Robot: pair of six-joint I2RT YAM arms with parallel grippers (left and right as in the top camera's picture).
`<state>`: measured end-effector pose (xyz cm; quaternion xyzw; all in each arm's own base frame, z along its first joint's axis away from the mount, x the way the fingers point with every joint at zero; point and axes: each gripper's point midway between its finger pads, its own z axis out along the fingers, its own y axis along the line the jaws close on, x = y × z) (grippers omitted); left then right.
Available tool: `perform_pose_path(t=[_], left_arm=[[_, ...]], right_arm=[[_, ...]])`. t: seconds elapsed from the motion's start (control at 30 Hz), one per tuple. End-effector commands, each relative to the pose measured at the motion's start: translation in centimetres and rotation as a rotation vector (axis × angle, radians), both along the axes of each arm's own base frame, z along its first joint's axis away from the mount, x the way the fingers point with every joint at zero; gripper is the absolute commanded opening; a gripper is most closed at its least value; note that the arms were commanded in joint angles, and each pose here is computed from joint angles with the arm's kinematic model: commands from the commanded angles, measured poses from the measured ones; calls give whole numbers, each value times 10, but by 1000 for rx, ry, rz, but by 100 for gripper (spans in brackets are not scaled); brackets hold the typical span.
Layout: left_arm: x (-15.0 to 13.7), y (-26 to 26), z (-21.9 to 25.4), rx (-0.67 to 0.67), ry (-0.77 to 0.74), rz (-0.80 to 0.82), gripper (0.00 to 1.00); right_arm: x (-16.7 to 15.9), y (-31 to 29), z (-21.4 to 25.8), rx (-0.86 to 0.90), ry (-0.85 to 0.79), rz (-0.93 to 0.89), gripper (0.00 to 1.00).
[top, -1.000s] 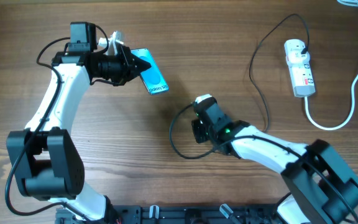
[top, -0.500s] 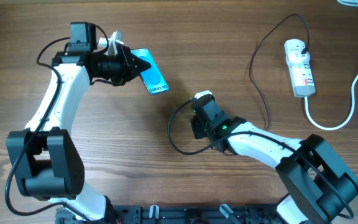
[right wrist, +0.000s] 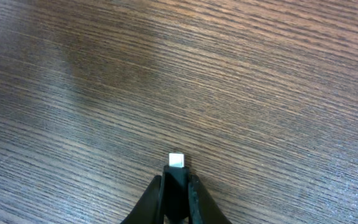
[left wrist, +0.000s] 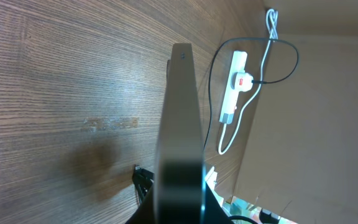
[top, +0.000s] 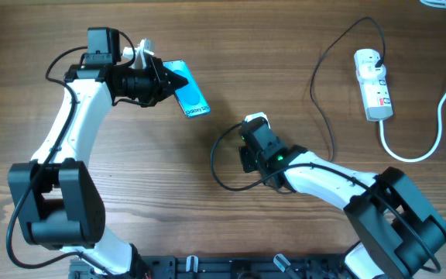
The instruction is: Plug charger to phone and switch on socket
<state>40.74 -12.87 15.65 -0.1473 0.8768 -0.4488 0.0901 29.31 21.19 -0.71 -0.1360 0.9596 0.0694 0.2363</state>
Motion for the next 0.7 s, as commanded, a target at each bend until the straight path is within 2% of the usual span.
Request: perform_pose_path(t=[0.0, 0.13, 0.37, 0.67], left_arm=[[-3, -6, 4, -40, 4, -19, 4], [-3, -6, 4, -40, 5, -19, 4], [-3, -6, 4, -39, 4, -19, 4], [-3, -6, 4, -40, 5, -19, 4]], right_arm=[[-48, -26, -51, -87, 200, 3, 8], [-49, -25, -50, -85, 207, 5, 4], [-45, -19, -36, -64, 200, 11, 4], [-37, -9, 21, 40, 96, 22, 4]])
